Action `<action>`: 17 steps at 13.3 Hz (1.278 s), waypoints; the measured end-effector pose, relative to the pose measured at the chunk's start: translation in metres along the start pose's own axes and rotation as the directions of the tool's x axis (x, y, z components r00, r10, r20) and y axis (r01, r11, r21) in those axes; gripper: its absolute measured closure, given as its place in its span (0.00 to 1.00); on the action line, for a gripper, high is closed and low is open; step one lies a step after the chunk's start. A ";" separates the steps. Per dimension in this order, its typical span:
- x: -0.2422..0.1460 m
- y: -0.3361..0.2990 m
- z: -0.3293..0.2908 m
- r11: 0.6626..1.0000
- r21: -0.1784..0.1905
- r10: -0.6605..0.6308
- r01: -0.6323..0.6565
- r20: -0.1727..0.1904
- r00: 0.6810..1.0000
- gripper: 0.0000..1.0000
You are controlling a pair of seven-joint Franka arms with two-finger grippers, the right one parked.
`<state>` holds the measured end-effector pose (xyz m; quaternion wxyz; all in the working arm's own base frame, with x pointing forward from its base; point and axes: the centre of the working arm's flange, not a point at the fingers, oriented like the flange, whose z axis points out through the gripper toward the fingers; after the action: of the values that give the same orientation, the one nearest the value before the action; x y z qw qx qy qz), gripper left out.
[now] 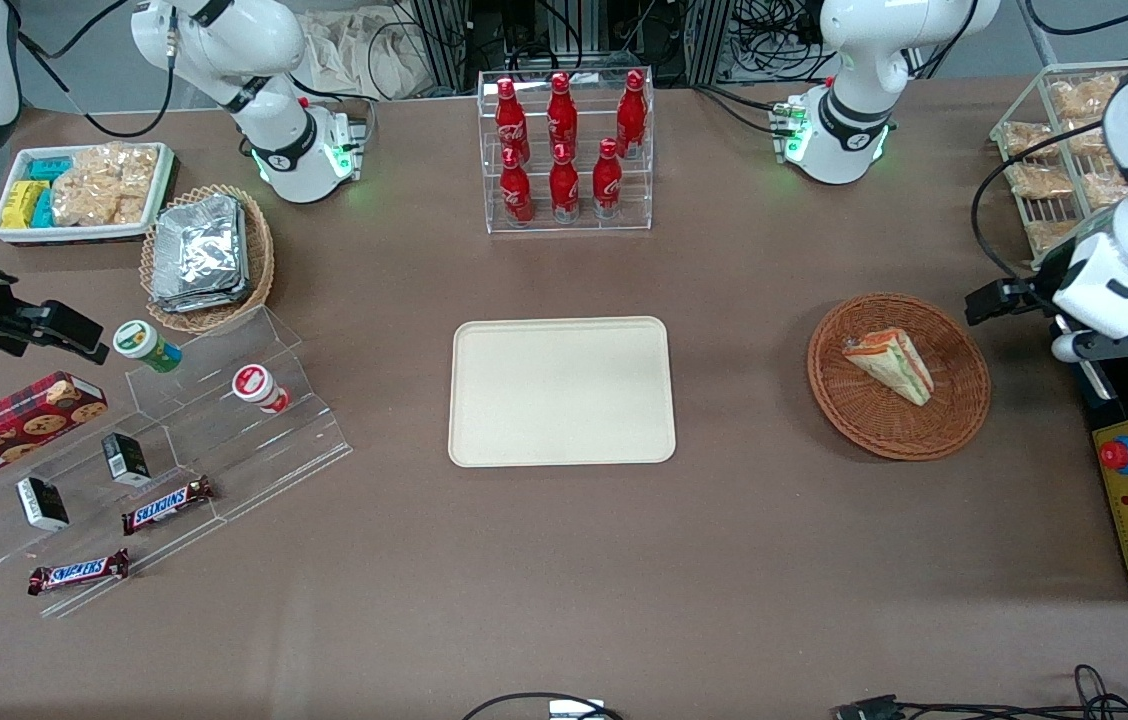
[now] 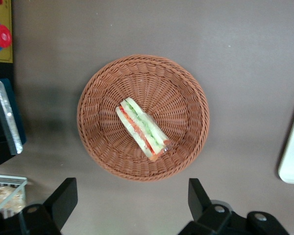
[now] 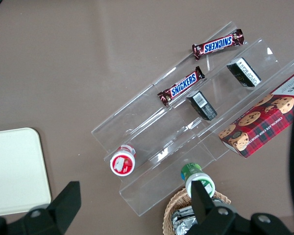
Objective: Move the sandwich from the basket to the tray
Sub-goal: 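Move the left gripper over the wicker basket above the wrapped sandwich, then lower the open left gripper around the sandwich and close it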
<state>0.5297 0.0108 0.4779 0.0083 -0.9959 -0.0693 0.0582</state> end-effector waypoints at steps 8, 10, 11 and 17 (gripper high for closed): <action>-0.014 -0.002 0.099 0.958 0.019 -0.284 0.285 -0.031 0.958 0.00; -0.016 0.000 0.117 0.943 0.013 -0.331 0.332 -0.037 0.943 0.00; -0.018 0.002 0.130 0.936 0.012 -0.352 0.353 -0.037 0.935 0.00; -0.030 0.004 0.195 0.909 -0.005 -0.417 0.417 -0.043 0.908 0.00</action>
<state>0.4777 0.0043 0.2879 0.0243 -0.9591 -0.2801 0.0339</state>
